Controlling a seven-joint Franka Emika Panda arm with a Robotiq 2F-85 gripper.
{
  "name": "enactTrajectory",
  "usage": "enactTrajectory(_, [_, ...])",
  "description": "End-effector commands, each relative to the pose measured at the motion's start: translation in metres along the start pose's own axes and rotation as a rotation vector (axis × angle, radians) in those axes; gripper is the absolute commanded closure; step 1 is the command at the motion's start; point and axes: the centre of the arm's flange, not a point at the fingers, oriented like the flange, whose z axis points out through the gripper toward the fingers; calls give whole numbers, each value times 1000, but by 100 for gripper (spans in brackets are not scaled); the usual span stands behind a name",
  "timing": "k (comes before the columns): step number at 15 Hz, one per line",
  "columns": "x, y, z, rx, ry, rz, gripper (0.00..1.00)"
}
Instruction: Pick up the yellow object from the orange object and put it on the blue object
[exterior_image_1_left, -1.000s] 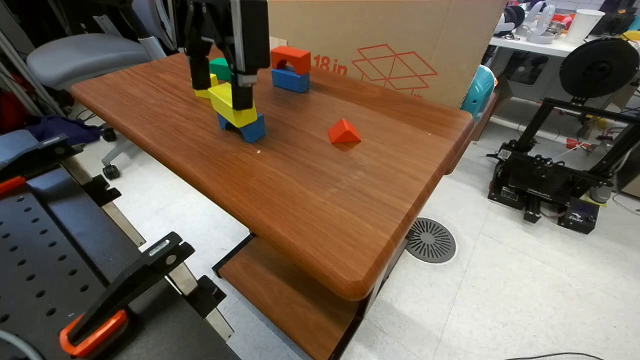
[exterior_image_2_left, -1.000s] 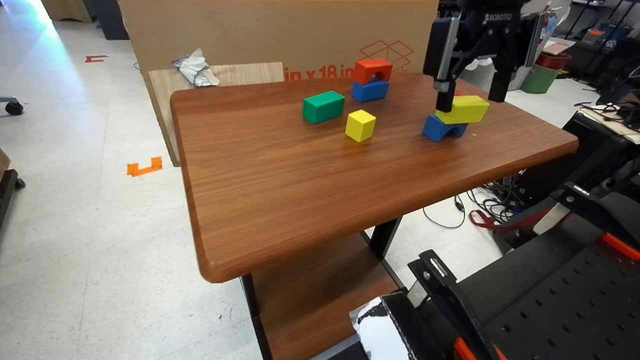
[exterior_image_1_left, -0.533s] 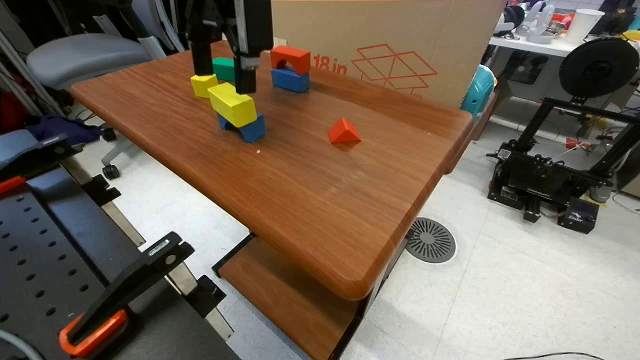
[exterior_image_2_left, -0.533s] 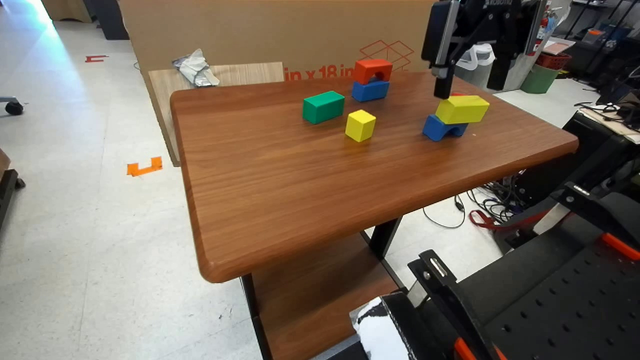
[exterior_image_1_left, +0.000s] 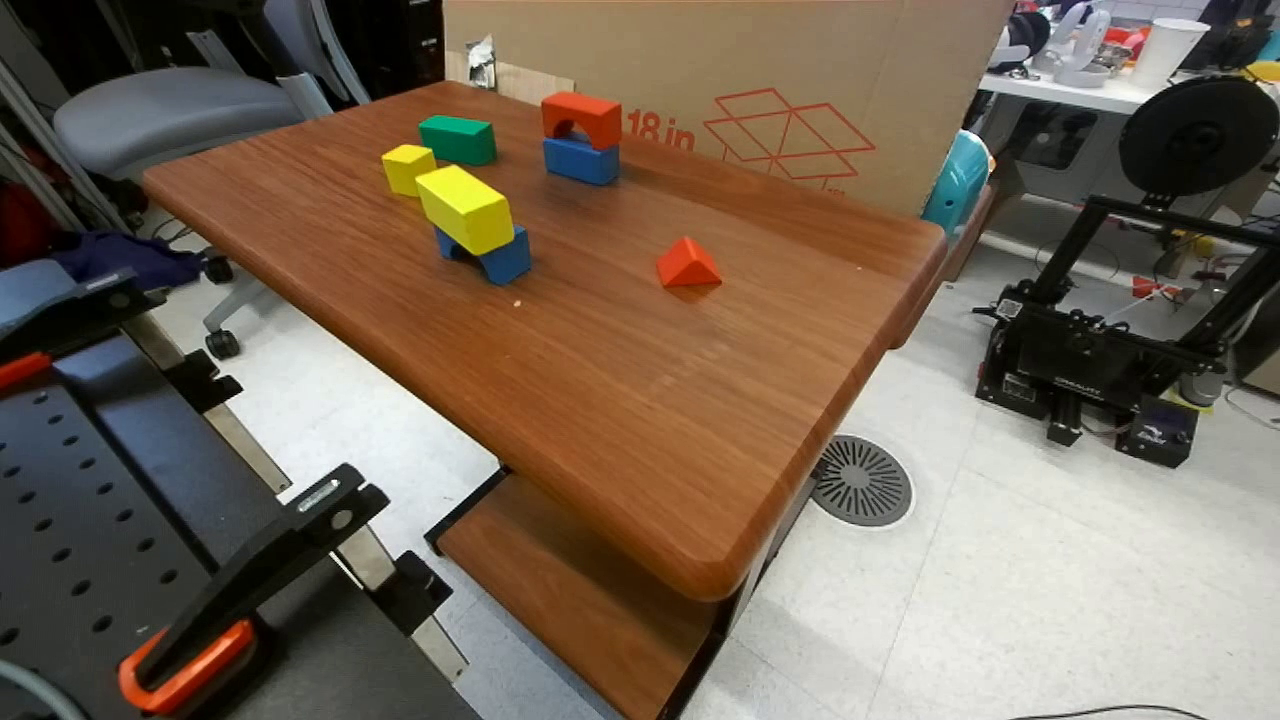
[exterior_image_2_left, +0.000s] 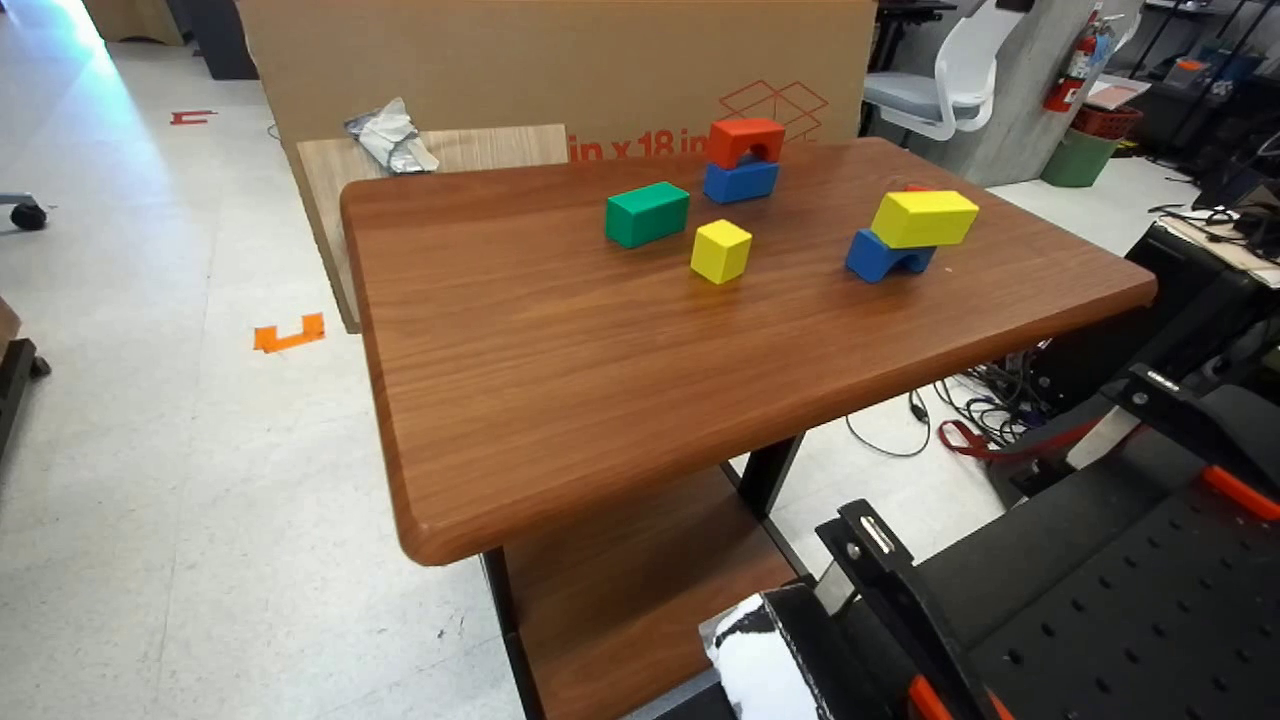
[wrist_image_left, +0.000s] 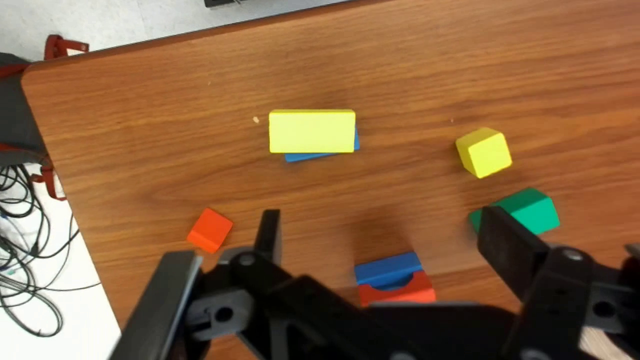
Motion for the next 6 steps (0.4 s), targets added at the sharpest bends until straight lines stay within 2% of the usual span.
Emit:
enactTrajectory(1, [-2,0,-9,7,2,21,0])
enactTrajectory(6, [-5,1,-14,15,-2,43,0])
